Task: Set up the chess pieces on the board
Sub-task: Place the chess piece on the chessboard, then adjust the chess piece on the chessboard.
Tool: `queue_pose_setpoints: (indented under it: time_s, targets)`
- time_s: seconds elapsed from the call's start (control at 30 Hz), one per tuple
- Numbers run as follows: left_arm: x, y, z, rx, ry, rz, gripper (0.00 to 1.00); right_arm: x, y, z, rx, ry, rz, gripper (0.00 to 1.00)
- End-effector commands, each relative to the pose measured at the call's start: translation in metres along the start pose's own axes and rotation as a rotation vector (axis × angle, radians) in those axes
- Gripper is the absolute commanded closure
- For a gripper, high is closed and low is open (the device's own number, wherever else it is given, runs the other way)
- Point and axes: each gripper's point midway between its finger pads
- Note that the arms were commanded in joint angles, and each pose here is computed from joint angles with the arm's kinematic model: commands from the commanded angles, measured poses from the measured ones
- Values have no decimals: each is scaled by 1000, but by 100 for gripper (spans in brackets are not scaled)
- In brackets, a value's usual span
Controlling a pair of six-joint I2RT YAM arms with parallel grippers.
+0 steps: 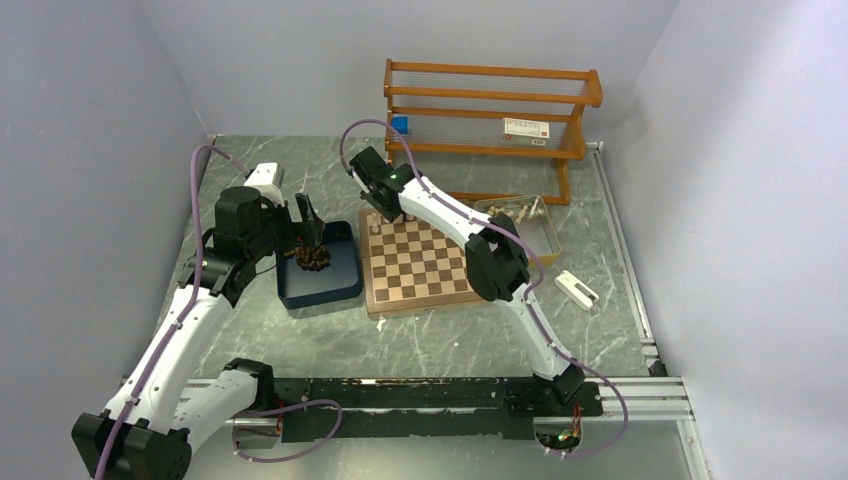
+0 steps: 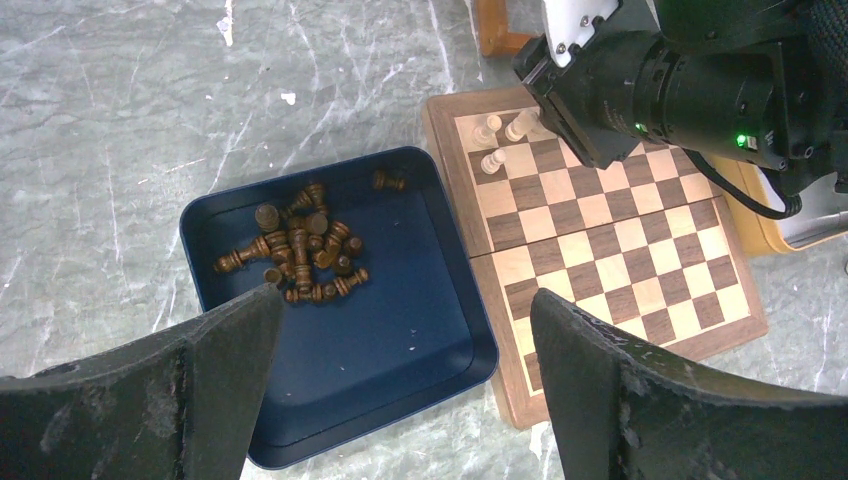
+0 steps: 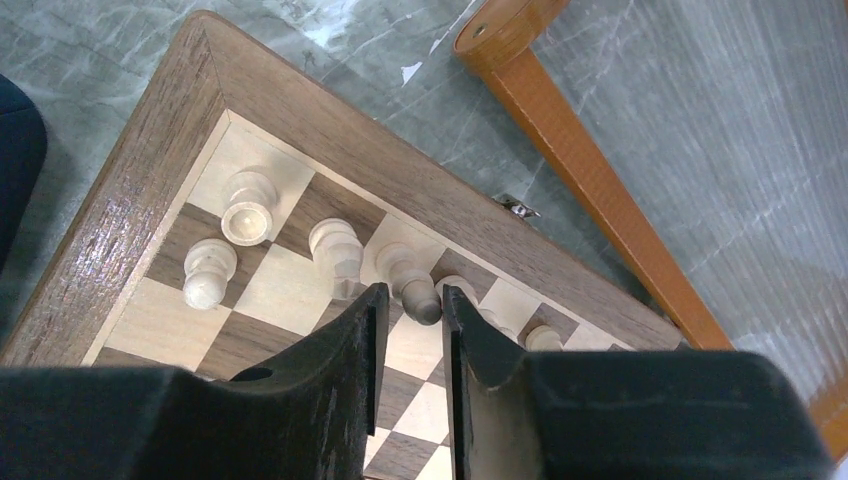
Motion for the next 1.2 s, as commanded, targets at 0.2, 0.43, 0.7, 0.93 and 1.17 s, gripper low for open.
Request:
queue_pose_setpoints:
  time_s: [0.2,0.43,0.7,0.93,1.17]
  targets:
    - [-8,-6,-13,-40,9,16,2,-9,-15,-10,-40,25,24,59]
    - [-7,-4,-12,-37,7,15,2,-24,-40,-21,-95,54,61,57]
    - [-7,-6,-12,-43,6,13,2,-39,-64,-30,-145,71,97,57]
    - [-6,-7,-13,-48,5,14,2,-8,-54,-26,-215,-13,-2,46]
    - [-7,-9,-13,-52,3,16,2,-1,-41,-23,-224,-144,27,34]
Point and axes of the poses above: each gripper's point midway between its finger pads, its own y axis out along the fingers, its own x axis along the line the jaws close on, z = x × y, and after that the axes turned 15 degrees about -y, right-handed
